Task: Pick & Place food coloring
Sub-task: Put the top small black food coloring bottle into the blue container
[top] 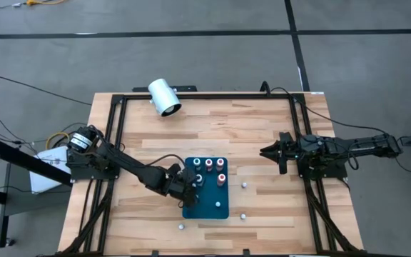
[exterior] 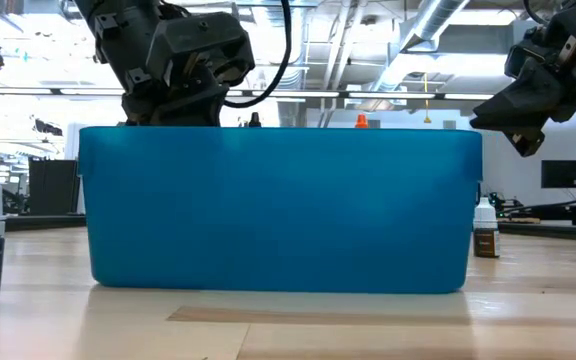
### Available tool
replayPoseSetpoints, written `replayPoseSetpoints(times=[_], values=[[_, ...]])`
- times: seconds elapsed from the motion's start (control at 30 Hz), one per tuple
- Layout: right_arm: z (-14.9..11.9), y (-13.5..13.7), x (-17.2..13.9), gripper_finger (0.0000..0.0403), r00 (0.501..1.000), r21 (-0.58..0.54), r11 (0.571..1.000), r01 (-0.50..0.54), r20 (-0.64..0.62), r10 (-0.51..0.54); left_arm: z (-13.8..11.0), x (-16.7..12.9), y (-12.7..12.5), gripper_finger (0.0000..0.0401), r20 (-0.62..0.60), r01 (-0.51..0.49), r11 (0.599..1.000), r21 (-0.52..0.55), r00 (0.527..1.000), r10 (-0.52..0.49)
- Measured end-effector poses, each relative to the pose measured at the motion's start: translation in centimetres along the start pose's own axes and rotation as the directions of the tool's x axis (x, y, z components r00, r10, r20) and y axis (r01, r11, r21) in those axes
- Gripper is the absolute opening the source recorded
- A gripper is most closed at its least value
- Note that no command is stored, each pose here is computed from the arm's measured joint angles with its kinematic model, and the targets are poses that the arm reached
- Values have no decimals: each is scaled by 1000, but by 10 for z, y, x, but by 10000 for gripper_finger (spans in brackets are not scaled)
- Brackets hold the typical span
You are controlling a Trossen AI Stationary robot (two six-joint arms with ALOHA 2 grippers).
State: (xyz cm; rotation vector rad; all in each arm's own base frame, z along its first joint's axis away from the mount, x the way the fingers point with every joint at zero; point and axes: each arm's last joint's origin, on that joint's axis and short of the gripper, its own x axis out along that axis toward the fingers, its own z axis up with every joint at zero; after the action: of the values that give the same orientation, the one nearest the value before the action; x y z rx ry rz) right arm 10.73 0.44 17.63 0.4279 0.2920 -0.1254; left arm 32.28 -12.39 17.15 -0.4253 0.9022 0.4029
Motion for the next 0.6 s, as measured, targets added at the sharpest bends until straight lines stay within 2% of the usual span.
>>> replayPoseSetpoints(times=[0.17,0.6], values=[[0,0,0,75,1000,0,1000,0,0,0,0,0,-1,62,-14,14,1000,0,1000,-14],[0,0,0,75,1000,0,1000,0,0,0,0,0,-3,113,-22,51,999,-10,998,-51]])
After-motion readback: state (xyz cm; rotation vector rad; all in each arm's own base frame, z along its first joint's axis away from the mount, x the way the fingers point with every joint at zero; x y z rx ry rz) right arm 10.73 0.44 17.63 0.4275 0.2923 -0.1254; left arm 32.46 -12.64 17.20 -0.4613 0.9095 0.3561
